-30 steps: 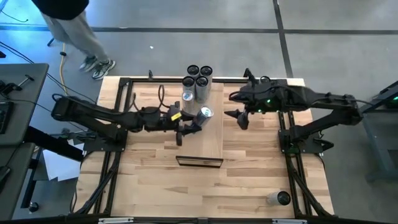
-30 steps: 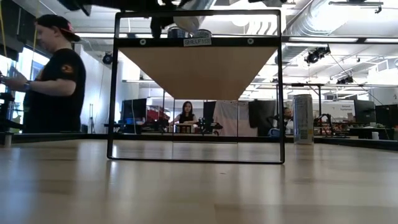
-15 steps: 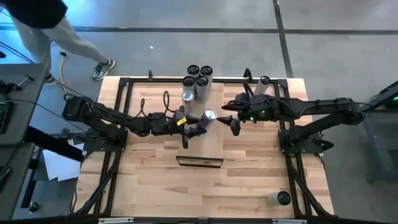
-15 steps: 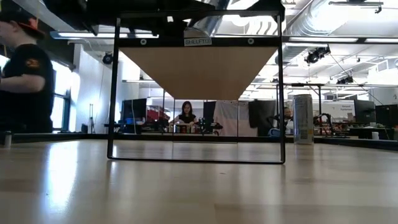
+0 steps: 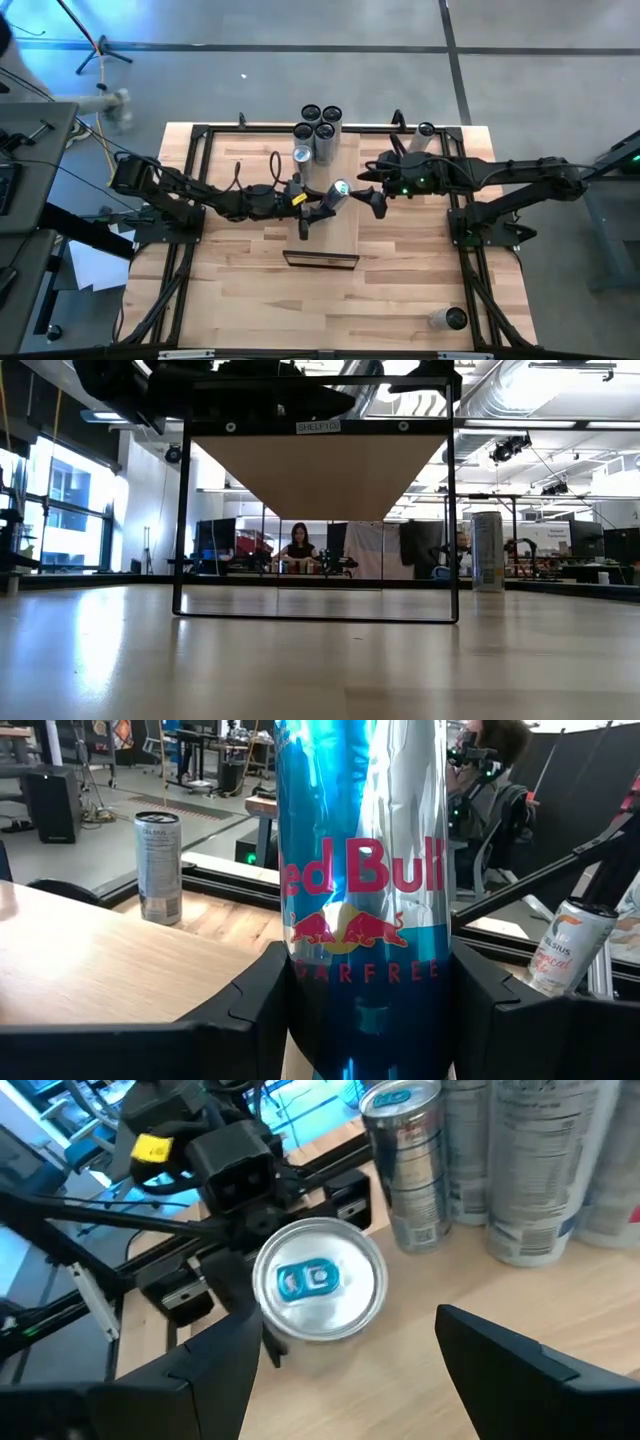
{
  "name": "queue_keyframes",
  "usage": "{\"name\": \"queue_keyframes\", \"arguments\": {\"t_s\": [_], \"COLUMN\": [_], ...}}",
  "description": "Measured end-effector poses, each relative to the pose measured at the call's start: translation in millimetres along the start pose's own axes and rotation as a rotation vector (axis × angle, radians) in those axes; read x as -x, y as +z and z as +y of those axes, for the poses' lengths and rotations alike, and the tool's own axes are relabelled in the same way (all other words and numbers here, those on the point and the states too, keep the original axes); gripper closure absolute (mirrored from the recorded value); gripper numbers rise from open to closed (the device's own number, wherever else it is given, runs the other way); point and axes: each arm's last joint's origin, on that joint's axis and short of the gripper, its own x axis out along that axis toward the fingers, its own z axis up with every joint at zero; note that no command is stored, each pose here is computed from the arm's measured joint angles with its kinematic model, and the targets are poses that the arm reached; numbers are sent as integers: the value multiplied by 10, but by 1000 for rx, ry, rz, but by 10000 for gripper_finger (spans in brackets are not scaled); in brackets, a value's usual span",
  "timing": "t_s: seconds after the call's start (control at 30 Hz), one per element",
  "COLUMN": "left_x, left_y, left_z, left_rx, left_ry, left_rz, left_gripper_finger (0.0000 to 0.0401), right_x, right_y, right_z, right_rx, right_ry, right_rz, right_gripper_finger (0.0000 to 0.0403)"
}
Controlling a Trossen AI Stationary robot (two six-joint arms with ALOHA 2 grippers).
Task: Place canned beverage on shelf
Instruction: Put the blue soda can on the shelf aligned with the blue soda can
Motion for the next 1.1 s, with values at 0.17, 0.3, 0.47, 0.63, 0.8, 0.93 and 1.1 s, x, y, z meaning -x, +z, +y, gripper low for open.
{"name": "queue_keyframes", "arguments": {"t_s": [0.17,0.3,0.47,0.63,0.8,0.93,1.1], "left_x": [-5,-5,-6,-6,-6,-6,-6], "left_y": [4,3,-1,-5,-9,-9,-14], "left_z": [26,26,27,27,28,28,33], "left_rx": [0,-15,-18,-25,-54,-56,-78], "left_ry": [9,9,10,10,11,11,26], "left_rz": [-1,1,5,9,13,14,17], "left_gripper_finger": [246,246,246,246,246,246,246], "right_x": [15,47,74,49,51,-39,-203], "right_y": [0,33,25,-71,-72,-107,-137], "right_z": [8,-23,-115,-189,-189,-192,-166], "right_rx": [49,59,31,28,71,52,64], "right_ry": [94,96,21,-114,-120,-134,-110], "right_rz": [42,29,51,122,122,149,166], "right_gripper_finger": [119,119,132,235,386,387,397]}}
